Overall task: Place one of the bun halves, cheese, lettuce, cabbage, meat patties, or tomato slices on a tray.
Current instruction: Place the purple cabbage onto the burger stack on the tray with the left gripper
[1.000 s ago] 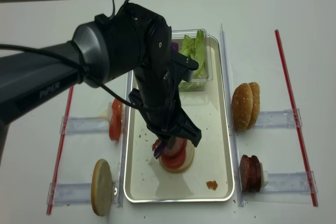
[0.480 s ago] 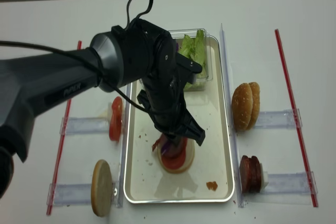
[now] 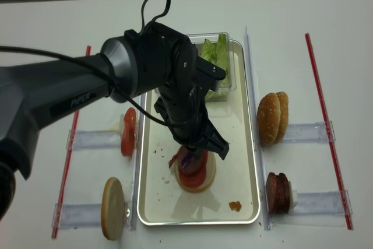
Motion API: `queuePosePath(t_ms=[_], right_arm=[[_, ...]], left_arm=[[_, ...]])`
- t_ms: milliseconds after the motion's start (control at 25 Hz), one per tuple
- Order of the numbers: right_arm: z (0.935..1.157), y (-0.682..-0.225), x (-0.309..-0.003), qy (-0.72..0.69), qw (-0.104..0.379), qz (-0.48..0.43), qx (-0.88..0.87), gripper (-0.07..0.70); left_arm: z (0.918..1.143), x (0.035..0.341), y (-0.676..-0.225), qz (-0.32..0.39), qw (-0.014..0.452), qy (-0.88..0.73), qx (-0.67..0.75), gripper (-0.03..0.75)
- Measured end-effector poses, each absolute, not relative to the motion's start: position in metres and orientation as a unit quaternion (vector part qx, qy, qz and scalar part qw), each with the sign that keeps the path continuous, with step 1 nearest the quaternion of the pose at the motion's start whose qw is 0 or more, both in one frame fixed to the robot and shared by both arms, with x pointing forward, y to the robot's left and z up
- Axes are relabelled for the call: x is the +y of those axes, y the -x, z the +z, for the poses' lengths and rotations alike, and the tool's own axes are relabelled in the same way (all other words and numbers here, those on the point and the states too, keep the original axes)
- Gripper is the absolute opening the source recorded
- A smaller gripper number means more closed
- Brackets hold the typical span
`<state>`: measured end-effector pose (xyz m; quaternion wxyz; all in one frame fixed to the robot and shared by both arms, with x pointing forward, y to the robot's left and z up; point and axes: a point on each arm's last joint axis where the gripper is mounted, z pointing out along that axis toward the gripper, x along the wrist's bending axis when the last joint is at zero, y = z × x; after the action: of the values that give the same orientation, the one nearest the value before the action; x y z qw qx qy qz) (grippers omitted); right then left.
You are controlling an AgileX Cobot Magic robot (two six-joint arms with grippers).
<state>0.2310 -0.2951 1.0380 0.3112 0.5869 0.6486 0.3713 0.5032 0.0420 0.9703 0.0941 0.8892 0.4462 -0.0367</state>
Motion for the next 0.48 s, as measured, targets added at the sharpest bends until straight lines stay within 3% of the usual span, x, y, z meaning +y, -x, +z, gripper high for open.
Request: queuePosePath(t_ms=[480], right_arm=[[1.038,-0.231,-0.2951,-0.587,0.311,0.371,0.648,0.014]], left_arm=[[0.9635,0.0416,-0.5034,-0.043,0.081,-0.89,0.447,0.038]])
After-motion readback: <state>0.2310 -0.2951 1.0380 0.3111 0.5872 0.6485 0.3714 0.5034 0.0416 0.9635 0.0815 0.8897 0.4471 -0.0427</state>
